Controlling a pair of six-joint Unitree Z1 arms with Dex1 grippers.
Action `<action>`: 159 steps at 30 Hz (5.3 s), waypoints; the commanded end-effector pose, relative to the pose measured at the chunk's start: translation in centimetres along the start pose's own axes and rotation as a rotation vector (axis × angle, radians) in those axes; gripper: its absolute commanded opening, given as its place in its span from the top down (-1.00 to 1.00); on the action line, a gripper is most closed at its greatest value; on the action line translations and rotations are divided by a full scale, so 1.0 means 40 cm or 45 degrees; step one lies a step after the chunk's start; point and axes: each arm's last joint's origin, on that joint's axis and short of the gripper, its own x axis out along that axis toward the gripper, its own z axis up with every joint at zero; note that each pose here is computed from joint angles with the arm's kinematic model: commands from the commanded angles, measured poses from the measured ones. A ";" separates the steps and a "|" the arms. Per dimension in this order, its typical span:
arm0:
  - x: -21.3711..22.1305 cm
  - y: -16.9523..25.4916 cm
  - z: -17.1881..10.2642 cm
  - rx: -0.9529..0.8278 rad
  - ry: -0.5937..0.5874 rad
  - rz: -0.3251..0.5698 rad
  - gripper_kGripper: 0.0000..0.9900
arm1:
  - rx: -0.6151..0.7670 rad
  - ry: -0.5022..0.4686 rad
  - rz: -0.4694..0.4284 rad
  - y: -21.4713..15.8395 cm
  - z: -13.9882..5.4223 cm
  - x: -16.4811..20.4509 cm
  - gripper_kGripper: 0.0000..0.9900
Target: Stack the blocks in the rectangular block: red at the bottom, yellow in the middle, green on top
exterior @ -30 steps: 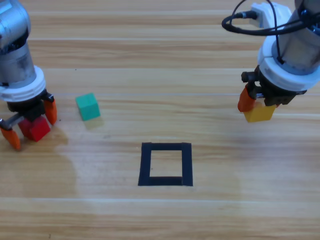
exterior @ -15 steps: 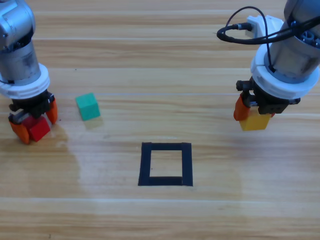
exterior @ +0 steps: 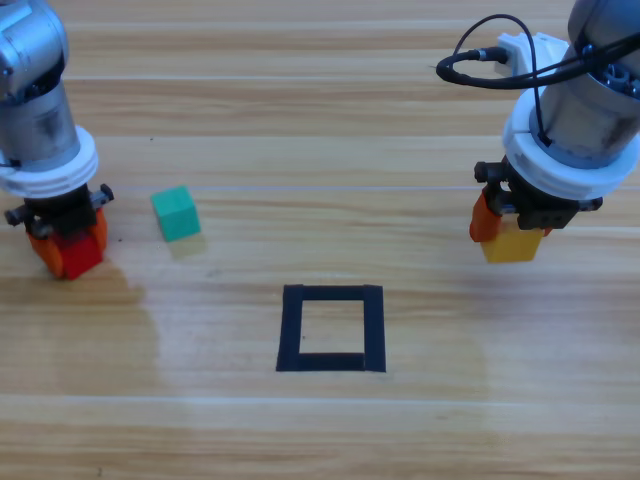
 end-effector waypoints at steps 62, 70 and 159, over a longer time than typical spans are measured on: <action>-0.054 -0.197 -0.630 1.059 -0.014 -0.117 0.95 | 0.034 0.008 -0.050 0.001 -0.026 0.007 0.97; -0.042 -0.206 -0.646 1.082 -0.013 -0.110 0.95 | 0.032 0.008 -0.050 0.002 -0.027 0.007 0.97; -0.459 -0.042 -0.483 0.969 -0.238 -0.355 -1.00 | 0.048 0.012 -0.014 0.049 -0.021 -0.010 0.97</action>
